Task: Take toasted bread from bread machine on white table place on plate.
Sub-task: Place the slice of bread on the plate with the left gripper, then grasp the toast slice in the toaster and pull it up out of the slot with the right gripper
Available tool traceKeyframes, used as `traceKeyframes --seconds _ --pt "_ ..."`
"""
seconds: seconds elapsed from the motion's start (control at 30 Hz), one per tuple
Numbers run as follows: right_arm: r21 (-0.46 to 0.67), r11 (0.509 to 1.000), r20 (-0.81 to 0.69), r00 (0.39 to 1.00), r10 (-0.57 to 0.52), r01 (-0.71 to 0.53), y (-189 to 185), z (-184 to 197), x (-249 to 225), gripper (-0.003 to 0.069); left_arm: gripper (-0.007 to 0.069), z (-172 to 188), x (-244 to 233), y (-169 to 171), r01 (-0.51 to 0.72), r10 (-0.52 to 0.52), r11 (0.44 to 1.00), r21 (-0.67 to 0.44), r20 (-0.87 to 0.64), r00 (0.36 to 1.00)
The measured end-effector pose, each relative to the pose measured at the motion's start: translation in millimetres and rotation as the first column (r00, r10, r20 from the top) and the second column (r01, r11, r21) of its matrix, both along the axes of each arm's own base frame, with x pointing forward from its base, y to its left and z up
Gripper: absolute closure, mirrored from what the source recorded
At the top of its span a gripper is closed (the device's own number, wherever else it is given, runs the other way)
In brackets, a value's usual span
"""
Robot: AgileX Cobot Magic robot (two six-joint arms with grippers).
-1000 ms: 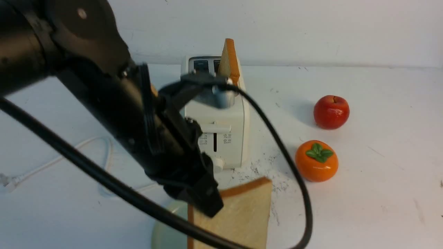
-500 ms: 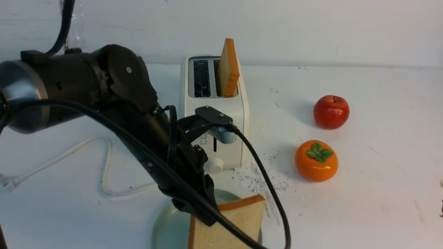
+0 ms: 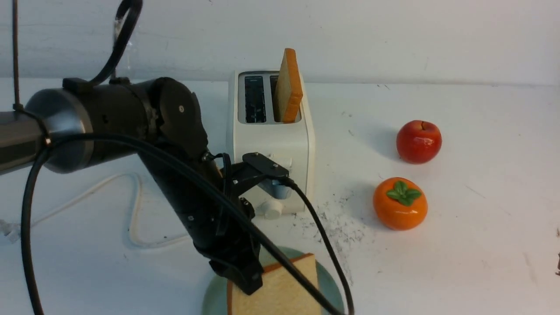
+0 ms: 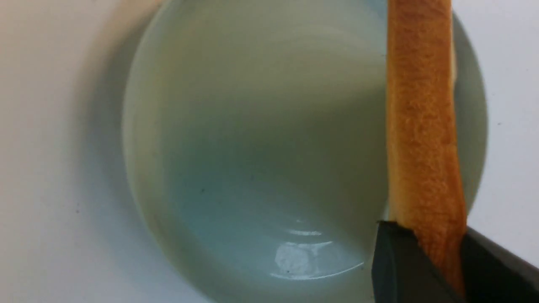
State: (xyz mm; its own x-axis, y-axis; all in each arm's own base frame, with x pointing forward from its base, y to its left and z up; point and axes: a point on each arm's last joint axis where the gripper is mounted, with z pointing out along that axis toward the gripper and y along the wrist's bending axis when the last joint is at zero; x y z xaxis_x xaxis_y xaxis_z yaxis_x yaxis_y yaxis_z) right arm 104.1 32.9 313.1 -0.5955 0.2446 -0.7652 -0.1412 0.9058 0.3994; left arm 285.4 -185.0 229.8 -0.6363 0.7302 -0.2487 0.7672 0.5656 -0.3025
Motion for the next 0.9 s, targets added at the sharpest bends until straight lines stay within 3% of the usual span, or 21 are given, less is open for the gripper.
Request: traceKeyframes --seconds 0.27,0.43,0.53,0.57,0.63,0.67,0.7,0.73,0.77,0.9 --pt "0.000 1.000 -0.001 1.000 -0.001 0.001 0 -1 0 0.0617 0.0197 12 11 9 -0.079 0.070 0.989 0.128 0.075 0.995" --pt "-0.025 1.000 0.005 1.000 0.018 -0.018 0 8 7 0.0615 0.0161 43 19 12 -0.167 0.145 0.975 0.144 0.151 0.978" --pt "-0.036 0.998 -0.027 0.999 0.045 -0.045 3 26 25 0.0615 0.0246 70 24 19 -0.335 0.299 0.930 0.149 0.223 0.928" --pt "-0.037 0.998 -0.022 0.999 0.047 -0.048 3 28 27 0.0615 0.0265 72 24 20 -0.345 0.307 0.926 0.152 0.226 0.924" --pt "-0.069 0.992 -0.075 0.992 0.101 -0.106 6 38 46 0.0615 0.0404 86 21 30 -0.452 0.398 0.875 0.174 0.272 0.876" --pt "-0.075 0.990 -0.083 0.990 0.114 -0.120 6 39 49 0.0615 0.0434 89 19 31 -0.463 0.407 0.870 0.172 0.281 0.869" --pt "-0.092 0.978 -0.116 0.977 0.178 -0.189 10 45 65 0.0611 0.0580 100 13 37 -0.501 0.441 0.850 0.161 0.302 0.845" --pt "-0.087 0.977 -0.122 0.976 0.181 -0.192 11 45 66 0.0611 0.0580 101 12 37 -0.504 0.445 0.849 0.158 0.303 0.843" --pt "-0.066 0.971 -0.138 0.966 0.220 -0.230 15 48 79 0.0608 0.0639 111 5 41 -0.527 0.470 0.840 0.130 0.313 0.825" --pt "0.002 0.955 -0.139 0.946 0.292 -0.295 33 50 118 0.0601 0.0639 130 -29 56 -0.561 0.522 0.826 0.056 0.302 0.798"
